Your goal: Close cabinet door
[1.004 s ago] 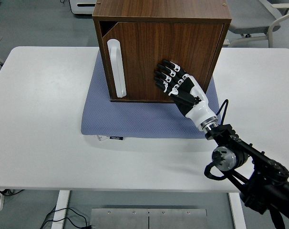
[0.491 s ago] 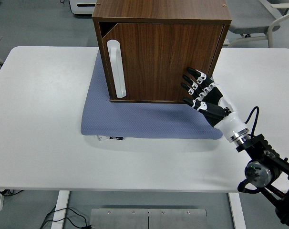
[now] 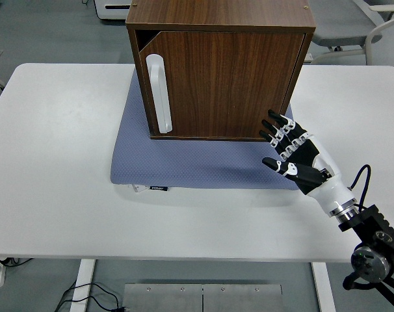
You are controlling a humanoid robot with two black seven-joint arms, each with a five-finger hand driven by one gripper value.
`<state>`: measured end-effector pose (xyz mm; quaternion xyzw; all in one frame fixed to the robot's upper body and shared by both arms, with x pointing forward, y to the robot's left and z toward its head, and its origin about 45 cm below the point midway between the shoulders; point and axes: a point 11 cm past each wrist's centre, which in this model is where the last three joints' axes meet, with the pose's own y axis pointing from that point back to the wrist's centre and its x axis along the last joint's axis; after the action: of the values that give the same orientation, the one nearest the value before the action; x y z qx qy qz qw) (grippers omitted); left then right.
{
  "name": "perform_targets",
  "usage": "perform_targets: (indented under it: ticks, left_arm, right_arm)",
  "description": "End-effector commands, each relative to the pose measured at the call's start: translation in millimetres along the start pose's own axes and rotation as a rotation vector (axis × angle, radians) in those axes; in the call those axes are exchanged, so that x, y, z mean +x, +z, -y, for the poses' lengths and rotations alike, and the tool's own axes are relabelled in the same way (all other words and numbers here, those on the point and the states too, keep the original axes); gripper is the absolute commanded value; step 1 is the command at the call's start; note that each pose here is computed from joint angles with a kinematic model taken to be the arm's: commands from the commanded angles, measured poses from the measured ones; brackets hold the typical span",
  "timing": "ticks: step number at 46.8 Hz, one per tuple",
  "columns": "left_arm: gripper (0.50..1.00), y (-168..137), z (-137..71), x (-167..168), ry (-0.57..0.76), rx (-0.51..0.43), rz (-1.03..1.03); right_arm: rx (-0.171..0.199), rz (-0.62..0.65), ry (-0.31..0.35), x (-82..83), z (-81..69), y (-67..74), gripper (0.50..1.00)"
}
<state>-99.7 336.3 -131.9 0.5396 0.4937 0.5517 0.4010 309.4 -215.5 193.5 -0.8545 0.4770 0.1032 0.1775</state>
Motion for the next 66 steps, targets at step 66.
perform_targets:
  ticks: [66]
  left_arm:
    - [1.0,0.0,0.0,0.0,0.0,0.0,0.0]
  right_arm:
    - [0.086,-0.104,0.504,107.5,-38.6,-33.6,1.0]
